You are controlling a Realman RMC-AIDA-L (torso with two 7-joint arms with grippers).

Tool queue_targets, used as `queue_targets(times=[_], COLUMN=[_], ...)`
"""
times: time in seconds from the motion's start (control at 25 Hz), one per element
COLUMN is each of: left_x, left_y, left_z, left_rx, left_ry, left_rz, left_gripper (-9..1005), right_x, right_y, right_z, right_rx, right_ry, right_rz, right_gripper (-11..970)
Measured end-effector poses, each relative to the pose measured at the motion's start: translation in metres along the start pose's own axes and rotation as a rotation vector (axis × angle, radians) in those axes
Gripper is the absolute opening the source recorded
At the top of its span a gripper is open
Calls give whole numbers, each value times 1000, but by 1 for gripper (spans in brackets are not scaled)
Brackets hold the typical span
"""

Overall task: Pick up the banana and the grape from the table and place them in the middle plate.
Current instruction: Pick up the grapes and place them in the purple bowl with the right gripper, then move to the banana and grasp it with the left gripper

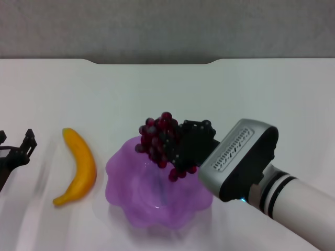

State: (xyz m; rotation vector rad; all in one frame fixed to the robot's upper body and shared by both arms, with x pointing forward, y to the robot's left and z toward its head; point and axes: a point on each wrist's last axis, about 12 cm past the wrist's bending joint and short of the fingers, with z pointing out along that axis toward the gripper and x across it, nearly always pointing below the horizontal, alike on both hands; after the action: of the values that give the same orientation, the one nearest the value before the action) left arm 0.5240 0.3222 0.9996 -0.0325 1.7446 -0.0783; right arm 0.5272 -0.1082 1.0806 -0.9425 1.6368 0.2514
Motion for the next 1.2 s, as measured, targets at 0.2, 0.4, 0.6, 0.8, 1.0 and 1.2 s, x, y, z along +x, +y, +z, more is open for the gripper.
queue_targets(times=[0.2, 0.4, 0.6, 0.8, 1.0, 1.2], left_x=[-1, -1, 0, 0, 0, -1], left_y=[-1, 0, 4, 3, 2, 0], left_z=[1, 1, 1, 2, 2, 2], left_rx=[4, -5, -33, -33, -28, -22], left_ry=[-3, -3, 3, 3, 4, -2], left_rz=[-1, -4, -23, -23, -25, -28], left_gripper=[711, 711, 712, 712, 713, 713], right_x=[9, 13, 22, 37, 57, 81], right_y=[2, 4, 4, -7, -30, -49], right_z=[0, -2, -5, -11, -32, -53], right_rx=[11, 40, 82, 153, 272, 335], right_ry=[-3, -44, -86, -180, -275, -309], right_rz=[-20, -40, -52, 23, 110, 202], right_gripper=[247, 317, 482, 706, 843, 871])
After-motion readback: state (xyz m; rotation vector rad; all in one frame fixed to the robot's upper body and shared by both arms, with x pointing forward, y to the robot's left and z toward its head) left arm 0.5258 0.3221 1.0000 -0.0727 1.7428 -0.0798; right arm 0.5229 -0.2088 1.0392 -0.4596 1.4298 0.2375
